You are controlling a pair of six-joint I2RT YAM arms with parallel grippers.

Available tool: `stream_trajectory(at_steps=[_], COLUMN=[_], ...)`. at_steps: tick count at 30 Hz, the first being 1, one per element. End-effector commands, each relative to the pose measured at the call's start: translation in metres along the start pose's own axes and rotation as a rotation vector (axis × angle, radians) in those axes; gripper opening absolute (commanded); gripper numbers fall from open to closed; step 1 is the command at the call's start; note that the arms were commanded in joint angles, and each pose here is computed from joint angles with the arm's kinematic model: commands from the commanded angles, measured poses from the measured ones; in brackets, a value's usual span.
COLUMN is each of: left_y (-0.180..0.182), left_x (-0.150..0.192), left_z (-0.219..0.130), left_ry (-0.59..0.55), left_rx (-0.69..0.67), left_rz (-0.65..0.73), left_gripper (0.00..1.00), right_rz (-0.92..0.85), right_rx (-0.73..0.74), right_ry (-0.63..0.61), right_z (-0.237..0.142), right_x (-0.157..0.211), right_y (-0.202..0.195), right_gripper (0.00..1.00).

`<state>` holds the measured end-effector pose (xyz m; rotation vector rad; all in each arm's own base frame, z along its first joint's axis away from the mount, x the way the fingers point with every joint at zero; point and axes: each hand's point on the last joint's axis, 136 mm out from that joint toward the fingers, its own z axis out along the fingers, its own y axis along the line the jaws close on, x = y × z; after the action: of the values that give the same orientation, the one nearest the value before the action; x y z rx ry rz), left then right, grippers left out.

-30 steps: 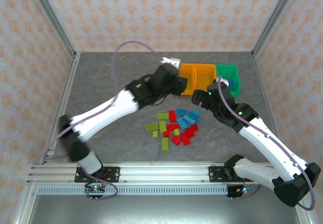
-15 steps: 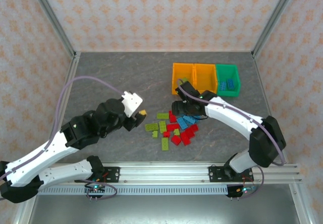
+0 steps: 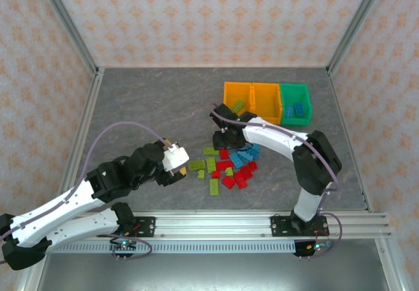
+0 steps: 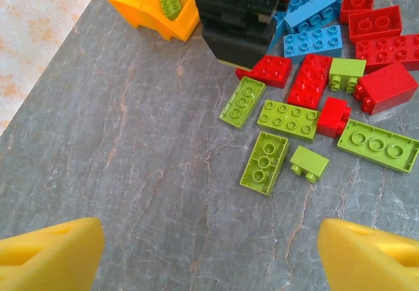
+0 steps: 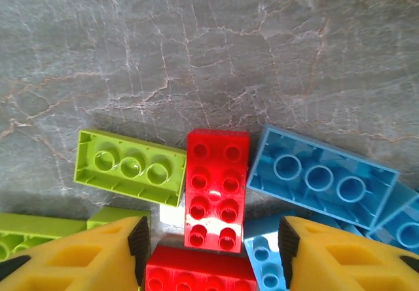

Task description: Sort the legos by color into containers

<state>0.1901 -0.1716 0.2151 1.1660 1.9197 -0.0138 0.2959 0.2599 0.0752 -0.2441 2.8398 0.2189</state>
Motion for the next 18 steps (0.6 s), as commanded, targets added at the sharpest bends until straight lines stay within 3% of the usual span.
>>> stream_trajectory(at_steps=[1,18], left_y=[0.003,-0.001], left_x=[-0.001,0.003], left_z=[-0.002,0.001], left_ry=[-0.022,-0.015], left_rx=[-0.012,-0.002], left_rz=[0.023,0.043], left_gripper=[0.87,0.97], right_rz=[-0.004,-0.014], right_rx=[0.050,0.129], right_ry=[0.019,0.139], right_z=[0.009,0.049], right_x=[0.001,0.025], right_y=[0.001,-0.011], right_gripper=[0.55,0.45])
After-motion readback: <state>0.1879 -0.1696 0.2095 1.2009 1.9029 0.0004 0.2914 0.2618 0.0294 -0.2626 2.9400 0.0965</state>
